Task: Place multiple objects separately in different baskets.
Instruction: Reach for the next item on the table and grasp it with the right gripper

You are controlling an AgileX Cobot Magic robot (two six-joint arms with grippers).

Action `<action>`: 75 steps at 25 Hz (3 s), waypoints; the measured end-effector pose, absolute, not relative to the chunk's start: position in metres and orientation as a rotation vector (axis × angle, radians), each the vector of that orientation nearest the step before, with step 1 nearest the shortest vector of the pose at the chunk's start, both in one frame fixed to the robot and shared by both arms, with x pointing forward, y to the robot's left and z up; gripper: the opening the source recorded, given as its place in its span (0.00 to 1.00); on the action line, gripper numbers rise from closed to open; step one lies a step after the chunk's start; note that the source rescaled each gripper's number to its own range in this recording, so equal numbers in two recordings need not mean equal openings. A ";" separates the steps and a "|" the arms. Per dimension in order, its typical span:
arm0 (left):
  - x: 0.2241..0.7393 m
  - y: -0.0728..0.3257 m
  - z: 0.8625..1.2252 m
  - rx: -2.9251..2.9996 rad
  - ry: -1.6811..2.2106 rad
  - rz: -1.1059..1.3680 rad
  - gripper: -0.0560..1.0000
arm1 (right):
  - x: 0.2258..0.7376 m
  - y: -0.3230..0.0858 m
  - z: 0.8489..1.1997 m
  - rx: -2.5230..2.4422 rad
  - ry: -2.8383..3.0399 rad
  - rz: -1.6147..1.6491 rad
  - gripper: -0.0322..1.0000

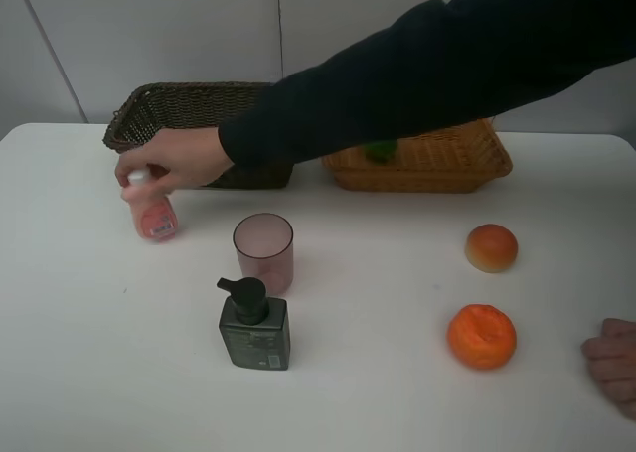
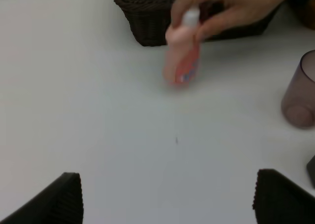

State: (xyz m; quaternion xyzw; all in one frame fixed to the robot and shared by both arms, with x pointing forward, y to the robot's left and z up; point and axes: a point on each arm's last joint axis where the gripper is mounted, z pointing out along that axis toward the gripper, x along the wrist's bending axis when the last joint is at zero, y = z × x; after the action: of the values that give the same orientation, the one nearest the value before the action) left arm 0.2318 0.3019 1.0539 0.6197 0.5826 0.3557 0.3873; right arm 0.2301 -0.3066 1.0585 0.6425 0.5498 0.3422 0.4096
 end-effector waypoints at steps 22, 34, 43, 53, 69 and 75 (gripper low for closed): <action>0.232 0.302 1.054 1.577 1.483 0.905 0.90 | 0.230 -0.307 1.059 1.618 1.385 0.862 0.80; 0.232 0.302 1.054 1.577 1.483 0.905 0.90 | 0.230 -0.307 1.059 1.618 1.385 0.862 0.80; 0.232 0.302 1.054 1.577 1.483 0.905 0.90 | 0.230 -0.307 1.059 1.618 1.385 0.862 0.80; 0.232 0.302 1.054 1.577 1.483 0.905 0.90 | 0.230 -0.307 1.059 1.618 1.385 0.862 0.80; 0.232 0.302 1.054 1.577 1.483 0.905 0.90 | 0.230 -0.307 1.059 1.618 1.385 0.862 0.80; 0.232 0.302 1.054 1.577 1.483 0.905 0.90 | 0.230 -0.307 1.059 1.618 1.385 0.862 0.80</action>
State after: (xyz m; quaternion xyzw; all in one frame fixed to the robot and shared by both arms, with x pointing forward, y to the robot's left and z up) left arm 0.2318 0.3019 1.0539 0.6197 0.5826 0.3557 0.3873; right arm 0.2301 -0.3066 1.0585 0.6425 0.5498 0.3422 0.4096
